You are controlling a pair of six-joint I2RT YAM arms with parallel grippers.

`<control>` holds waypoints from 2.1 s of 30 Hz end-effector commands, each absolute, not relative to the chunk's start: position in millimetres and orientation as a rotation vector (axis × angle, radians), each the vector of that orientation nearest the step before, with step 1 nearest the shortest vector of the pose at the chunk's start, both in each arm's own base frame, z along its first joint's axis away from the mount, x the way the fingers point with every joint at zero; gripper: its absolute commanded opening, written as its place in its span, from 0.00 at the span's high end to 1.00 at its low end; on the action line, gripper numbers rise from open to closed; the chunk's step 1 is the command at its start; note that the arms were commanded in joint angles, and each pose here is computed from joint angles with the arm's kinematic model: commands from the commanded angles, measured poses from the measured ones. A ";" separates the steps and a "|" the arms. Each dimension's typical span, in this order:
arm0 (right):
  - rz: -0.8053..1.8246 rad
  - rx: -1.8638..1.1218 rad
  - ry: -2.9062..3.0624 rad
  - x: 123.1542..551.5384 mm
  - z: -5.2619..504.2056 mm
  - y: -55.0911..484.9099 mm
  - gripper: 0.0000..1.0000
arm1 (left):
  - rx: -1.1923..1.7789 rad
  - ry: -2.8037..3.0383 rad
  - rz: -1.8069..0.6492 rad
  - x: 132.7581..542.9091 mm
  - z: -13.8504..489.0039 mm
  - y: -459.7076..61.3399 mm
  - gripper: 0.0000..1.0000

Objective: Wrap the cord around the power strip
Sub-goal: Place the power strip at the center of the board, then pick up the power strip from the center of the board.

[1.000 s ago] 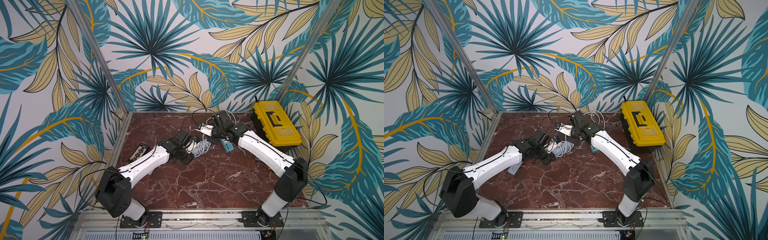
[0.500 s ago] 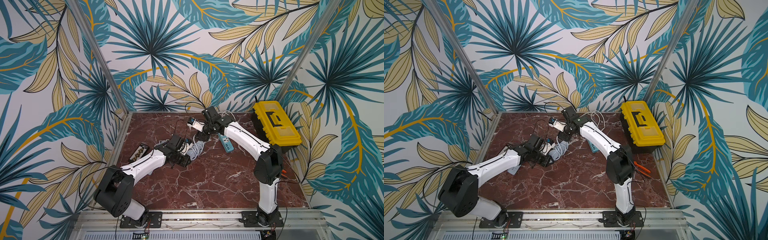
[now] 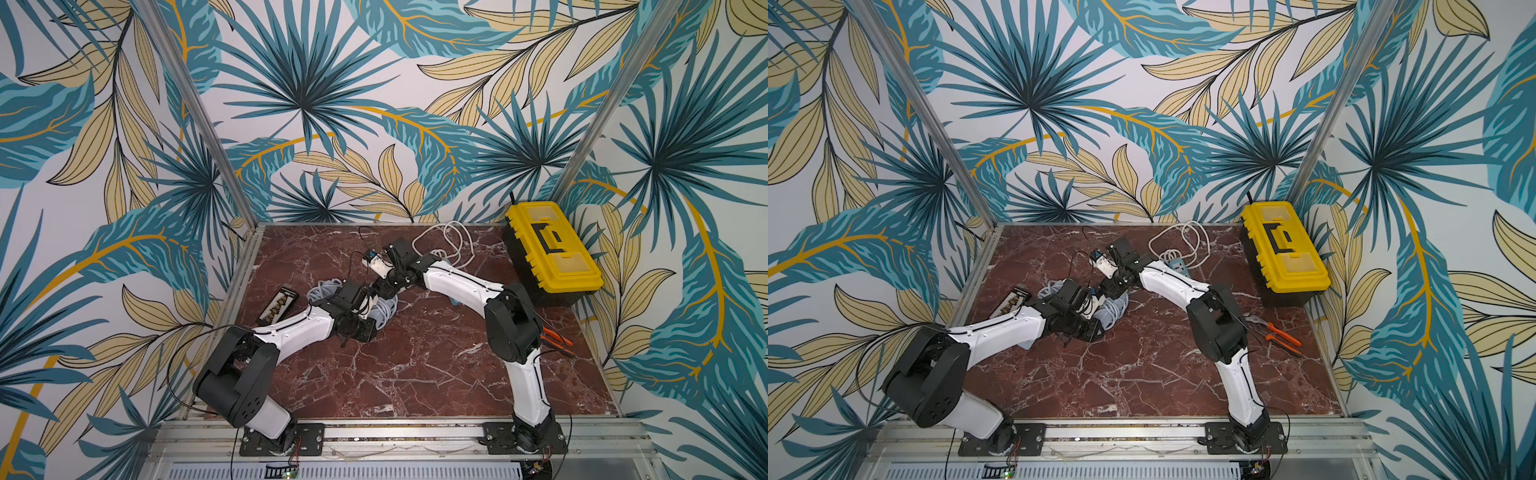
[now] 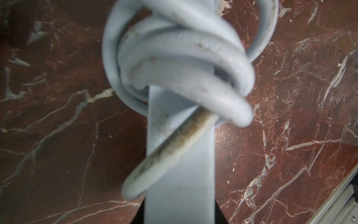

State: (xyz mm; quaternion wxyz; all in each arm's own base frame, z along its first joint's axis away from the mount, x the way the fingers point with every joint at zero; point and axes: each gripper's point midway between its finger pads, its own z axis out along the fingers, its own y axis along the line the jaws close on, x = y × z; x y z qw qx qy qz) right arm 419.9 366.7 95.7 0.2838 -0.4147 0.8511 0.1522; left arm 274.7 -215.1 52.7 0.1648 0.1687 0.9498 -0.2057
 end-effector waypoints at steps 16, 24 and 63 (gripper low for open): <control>0.467 -1.043 2.310 401.1 79.1 381.4 0.36 | 0.360 2.537 -0.594 271.8 138.5 -192.4 0.39; 0.519 -0.981 2.217 407.2 132.8 385.9 0.27 | 0.368 2.472 -0.578 283.6 162.4 -194.6 0.39; -0.202 -0.309 2.775 511.6 44.4 131.8 0.23 | 0.498 2.098 -0.541 350.4 289.9 -192.6 0.01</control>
